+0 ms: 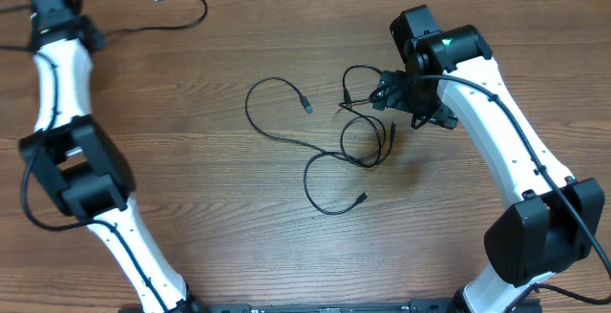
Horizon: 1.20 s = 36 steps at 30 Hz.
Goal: Untangle cables
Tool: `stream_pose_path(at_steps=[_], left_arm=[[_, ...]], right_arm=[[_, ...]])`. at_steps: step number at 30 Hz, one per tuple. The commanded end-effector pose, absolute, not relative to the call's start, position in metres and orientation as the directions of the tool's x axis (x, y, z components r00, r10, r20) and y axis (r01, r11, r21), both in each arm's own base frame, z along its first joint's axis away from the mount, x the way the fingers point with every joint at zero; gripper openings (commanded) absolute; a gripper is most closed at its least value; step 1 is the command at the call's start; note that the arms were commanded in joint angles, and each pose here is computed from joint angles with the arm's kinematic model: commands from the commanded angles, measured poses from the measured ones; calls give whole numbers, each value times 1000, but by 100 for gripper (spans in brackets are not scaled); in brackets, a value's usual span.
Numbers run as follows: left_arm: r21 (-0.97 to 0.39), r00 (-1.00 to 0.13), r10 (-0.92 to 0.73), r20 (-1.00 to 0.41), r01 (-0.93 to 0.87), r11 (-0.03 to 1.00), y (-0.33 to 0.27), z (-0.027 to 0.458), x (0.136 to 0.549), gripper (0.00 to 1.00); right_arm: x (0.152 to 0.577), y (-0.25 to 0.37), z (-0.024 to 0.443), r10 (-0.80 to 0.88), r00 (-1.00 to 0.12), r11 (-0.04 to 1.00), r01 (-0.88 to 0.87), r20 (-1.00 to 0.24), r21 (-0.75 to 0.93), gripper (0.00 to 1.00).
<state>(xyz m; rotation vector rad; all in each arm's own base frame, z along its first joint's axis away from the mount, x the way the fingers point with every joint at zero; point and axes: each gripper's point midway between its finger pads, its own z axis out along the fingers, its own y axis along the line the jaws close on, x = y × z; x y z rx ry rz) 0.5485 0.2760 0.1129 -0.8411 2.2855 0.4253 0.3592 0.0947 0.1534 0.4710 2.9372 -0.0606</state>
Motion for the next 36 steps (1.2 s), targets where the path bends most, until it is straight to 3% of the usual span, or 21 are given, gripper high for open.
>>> stream_pose_path(at_steps=[1, 3, 6, 9, 13, 16, 22, 25, 31, 33, 36], left_arm=[[-76, -551, -568, -612, -674, 735, 281, 97, 542, 61], [-128, -560, -589, -583, -652, 747, 277, 95, 540, 63], [-188, -568, -606, -557, -625, 758, 270, 100, 538, 82], [-256, -579, -612, -539, -580, 774, 255, 117, 538, 80], [-334, -601, -618, -507, -524, 784, 233, 136, 535, 92], [-324, -614, -642, -459, -557, 764, 229, 133, 522, 71], [-193, -451, -828, -333, -827, 528, 254, 111, 470, 71], [-198, -431, -852, -296, -845, 496, 259, 107, 459, 84], [-200, -373, -911, -177, -892, 404, 247, 89, 442, 93], [-216, -325, -938, -120, -914, 344, 237, 75, 439, 93], [-216, -279, -957, -81, -932, 290, 230, 58, 436, 84]], right_arm=[[363, 94, 170, 311, -926, 949, 316, -215, 12, 100], [363, 94, 170, 311, -926, 949, 316, -215, 12, 100], [363, 94, 170, 311, -926, 949, 316, -215, 12, 100], [363, 94, 170, 311, -926, 949, 316, -215, 12, 100], [363, 94, 170, 311, -926, 949, 316, -215, 12, 100], [363, 94, 170, 311, -926, 949, 316, -215, 12, 100], [363, 94, 170, 311, -926, 949, 316, -215, 12, 100], [363, 94, 170, 311, -926, 949, 316, -215, 12, 100], [363, 94, 170, 311, -926, 949, 316, -215, 12, 100], [363, 94, 170, 311, -926, 949, 316, -215, 12, 100], [363, 94, 170, 311, -926, 949, 316, -215, 12, 100]])
